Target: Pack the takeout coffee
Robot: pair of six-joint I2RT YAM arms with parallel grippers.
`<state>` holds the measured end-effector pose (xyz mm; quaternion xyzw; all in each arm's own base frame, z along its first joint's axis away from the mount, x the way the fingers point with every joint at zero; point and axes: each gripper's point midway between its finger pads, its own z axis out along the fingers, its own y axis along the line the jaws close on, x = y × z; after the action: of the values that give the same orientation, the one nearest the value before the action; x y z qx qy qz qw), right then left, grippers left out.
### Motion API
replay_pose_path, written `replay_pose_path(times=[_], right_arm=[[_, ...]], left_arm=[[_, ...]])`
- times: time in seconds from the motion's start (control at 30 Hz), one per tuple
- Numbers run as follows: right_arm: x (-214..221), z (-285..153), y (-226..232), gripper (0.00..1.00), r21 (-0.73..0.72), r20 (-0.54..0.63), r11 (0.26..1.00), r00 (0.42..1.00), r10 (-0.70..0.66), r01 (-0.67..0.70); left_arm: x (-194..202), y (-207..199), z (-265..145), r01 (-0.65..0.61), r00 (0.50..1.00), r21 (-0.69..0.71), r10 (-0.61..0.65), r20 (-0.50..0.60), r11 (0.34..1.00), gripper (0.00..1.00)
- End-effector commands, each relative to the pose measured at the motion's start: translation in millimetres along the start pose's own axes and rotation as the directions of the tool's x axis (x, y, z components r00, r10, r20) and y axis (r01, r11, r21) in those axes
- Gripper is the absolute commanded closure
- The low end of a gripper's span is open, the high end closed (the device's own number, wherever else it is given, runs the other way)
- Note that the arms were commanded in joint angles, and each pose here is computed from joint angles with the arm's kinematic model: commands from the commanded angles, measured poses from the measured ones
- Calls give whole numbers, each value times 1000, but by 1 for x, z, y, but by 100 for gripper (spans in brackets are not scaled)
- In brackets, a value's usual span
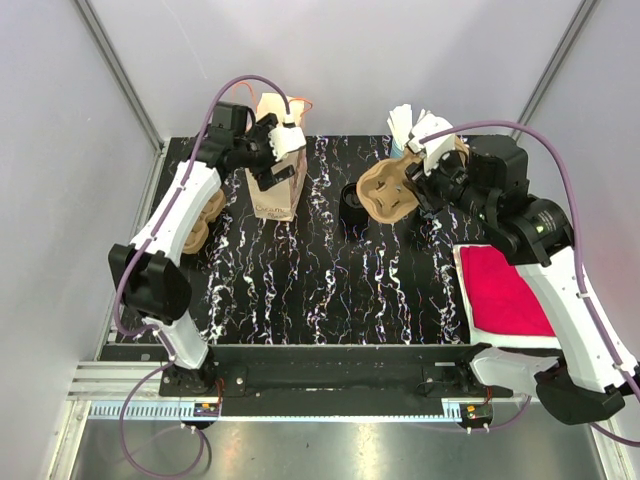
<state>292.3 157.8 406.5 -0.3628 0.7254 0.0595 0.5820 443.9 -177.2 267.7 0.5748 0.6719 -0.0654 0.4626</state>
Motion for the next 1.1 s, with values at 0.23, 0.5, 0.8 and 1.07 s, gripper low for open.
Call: replay_pose_path(times=[0.23,0.5,0.8,1.07], right_arm=[[1,2,1,64,-7,15,1000,1000,-8,8],[-2,5,1,64,-12,19,1000,1000,-9,10],[-14,6,-3,64,-10,38,1000,999,-9,9],[-25,6,-5,65,-10,61,1000,998,-6,6]], left_arm=[[-20,25,-6,-60,997,-60,62,34,996,74],[-24,8,-19,-71,996,-23,72,46,997,84],[-38,-35,-48,-88,994,55,84,72,995,91],[-58,-96,-78,-97,987,134,78,139,986,92]])
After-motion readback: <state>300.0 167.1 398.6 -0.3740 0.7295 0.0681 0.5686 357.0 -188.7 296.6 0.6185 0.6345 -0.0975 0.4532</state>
